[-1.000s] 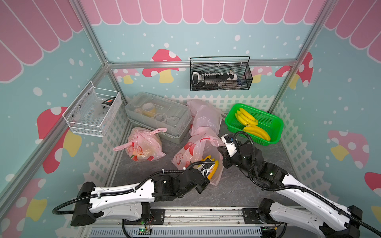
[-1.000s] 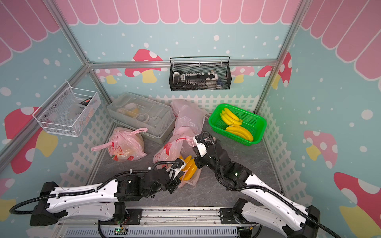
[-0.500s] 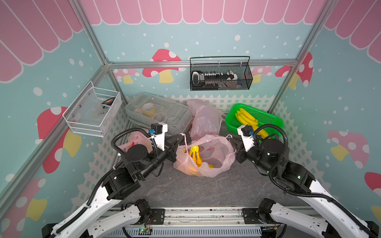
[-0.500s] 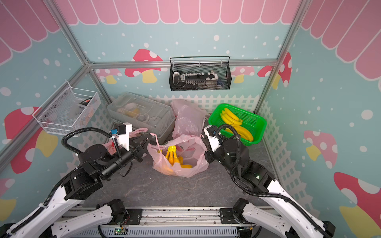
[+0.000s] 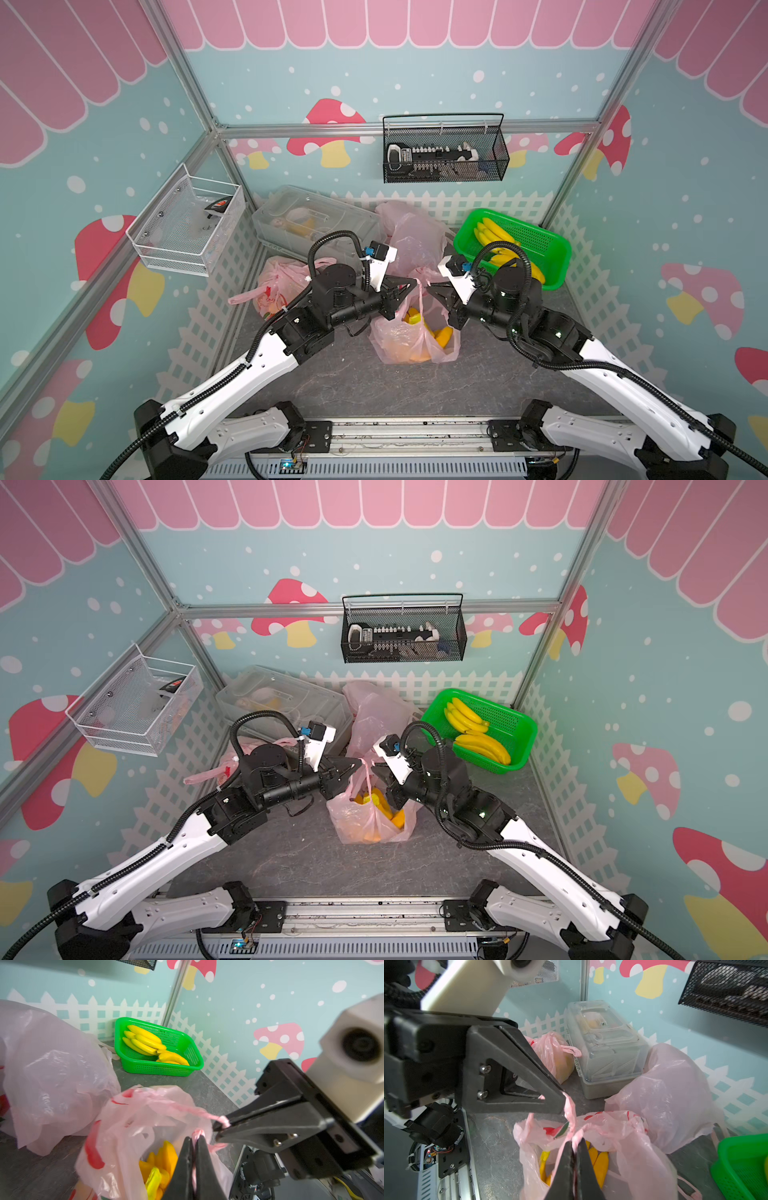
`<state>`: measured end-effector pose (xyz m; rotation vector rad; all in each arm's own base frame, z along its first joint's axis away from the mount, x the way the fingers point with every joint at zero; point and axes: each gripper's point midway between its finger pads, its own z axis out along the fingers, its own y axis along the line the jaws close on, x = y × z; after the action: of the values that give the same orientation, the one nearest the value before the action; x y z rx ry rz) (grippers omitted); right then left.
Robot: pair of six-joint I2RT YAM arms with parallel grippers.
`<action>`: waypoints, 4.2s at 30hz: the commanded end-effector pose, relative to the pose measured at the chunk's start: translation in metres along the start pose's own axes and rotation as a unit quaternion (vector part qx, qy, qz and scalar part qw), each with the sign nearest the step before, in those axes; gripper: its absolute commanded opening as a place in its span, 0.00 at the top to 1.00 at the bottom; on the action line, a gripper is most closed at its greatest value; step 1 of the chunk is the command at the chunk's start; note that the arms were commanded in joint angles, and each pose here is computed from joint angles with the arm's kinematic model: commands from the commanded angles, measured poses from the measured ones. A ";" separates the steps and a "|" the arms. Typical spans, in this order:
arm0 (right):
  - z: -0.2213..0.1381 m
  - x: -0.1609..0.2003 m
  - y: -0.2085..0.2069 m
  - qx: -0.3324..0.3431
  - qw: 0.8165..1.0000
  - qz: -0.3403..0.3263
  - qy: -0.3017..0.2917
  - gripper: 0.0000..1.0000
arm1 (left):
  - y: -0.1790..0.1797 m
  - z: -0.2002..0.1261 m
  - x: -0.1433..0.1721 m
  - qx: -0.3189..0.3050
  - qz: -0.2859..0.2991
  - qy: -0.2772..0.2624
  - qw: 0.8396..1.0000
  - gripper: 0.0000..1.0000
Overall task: Place the banana into a plastic bag & tie a knot
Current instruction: Adjust the plastic bag at the center of the board, then cross the plastic bag at the center of the board.
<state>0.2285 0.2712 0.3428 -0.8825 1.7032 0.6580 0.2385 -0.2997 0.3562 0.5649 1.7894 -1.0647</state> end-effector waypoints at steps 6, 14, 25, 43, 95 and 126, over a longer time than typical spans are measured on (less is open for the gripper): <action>-0.002 -0.018 -0.001 -0.052 0.996 0.022 -0.062 0.99 | -0.020 -0.006 0.001 0.058 0.024 -0.011 0.998 1.00; -0.012 -0.011 0.020 -0.105 0.992 0.000 -0.076 0.91 | -0.016 -0.007 0.002 0.045 0.035 -0.009 0.998 1.00; -0.008 -0.010 0.018 -0.102 0.992 0.004 -0.080 0.86 | -0.025 -0.006 0.009 0.077 0.046 0.008 0.996 1.00; -0.007 -0.011 0.013 -0.087 0.993 0.005 -0.085 1.00 | -0.017 -0.003 0.012 0.053 0.047 0.018 0.997 1.00; -0.036 -0.012 -0.011 0.019 1.000 -0.021 -0.004 1.00 | 0.053 0.004 0.030 -0.087 0.059 -0.033 0.994 1.00; -0.033 0.027 -0.066 0.128 0.983 0.060 0.116 0.66 | 0.047 0.007 0.053 -0.054 0.077 0.022 0.995 1.00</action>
<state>0.2562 0.1975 0.3316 -0.6912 1.9960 0.4115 0.2562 -0.2851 0.2774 0.6319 1.8329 -0.8369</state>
